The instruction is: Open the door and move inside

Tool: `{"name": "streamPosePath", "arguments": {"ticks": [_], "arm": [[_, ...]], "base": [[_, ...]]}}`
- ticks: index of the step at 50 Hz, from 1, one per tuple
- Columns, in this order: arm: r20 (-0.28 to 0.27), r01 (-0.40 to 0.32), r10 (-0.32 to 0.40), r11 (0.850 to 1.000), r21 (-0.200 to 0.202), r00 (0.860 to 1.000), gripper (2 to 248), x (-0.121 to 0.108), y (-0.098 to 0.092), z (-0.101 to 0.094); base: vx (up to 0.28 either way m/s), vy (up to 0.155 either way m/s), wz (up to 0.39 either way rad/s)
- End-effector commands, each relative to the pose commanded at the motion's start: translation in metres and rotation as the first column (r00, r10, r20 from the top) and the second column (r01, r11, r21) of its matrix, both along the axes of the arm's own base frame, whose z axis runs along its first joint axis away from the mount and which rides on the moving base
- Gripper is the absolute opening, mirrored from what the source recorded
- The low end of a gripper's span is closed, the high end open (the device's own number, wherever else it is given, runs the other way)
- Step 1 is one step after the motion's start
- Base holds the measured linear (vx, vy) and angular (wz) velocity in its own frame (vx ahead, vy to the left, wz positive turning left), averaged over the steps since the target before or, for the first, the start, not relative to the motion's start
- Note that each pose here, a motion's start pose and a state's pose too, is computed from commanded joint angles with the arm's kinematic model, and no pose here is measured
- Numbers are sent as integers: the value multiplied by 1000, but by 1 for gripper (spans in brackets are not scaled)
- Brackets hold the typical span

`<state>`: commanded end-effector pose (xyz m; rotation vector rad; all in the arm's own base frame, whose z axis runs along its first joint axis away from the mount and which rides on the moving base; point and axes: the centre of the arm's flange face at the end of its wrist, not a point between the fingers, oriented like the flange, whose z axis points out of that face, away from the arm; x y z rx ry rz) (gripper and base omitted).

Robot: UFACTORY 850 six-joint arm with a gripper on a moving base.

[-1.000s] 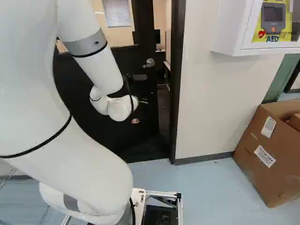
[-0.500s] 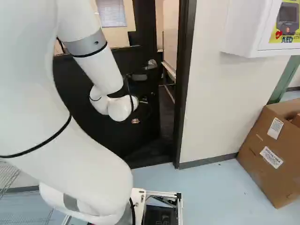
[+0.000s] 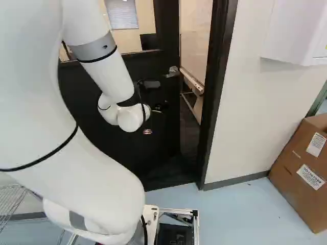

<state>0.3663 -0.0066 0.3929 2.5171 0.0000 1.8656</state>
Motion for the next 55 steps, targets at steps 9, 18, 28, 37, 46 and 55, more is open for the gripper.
{"name": "streamPosePath", "arguments": {"ticks": [9,18,28,37,46,55], "arm": [[0,0,0,1000,0,1000,247,0,0,0],[0,0,0,1000,0,1000,247,0,0,0],[0,0,0,1000,0,1000,247,0,0,0],[0,0,0,1000,0,1000,247,0,0,0],[0,-2,2,1000,0,1000,247,2,1,0],[0,-3,3,1000,1,1000,247,5,2,0]], "base": [[106,133,-22],[98,112,-17],[69,78,-10],[0,0,0],[0,0,0],[0,0,0]]}}
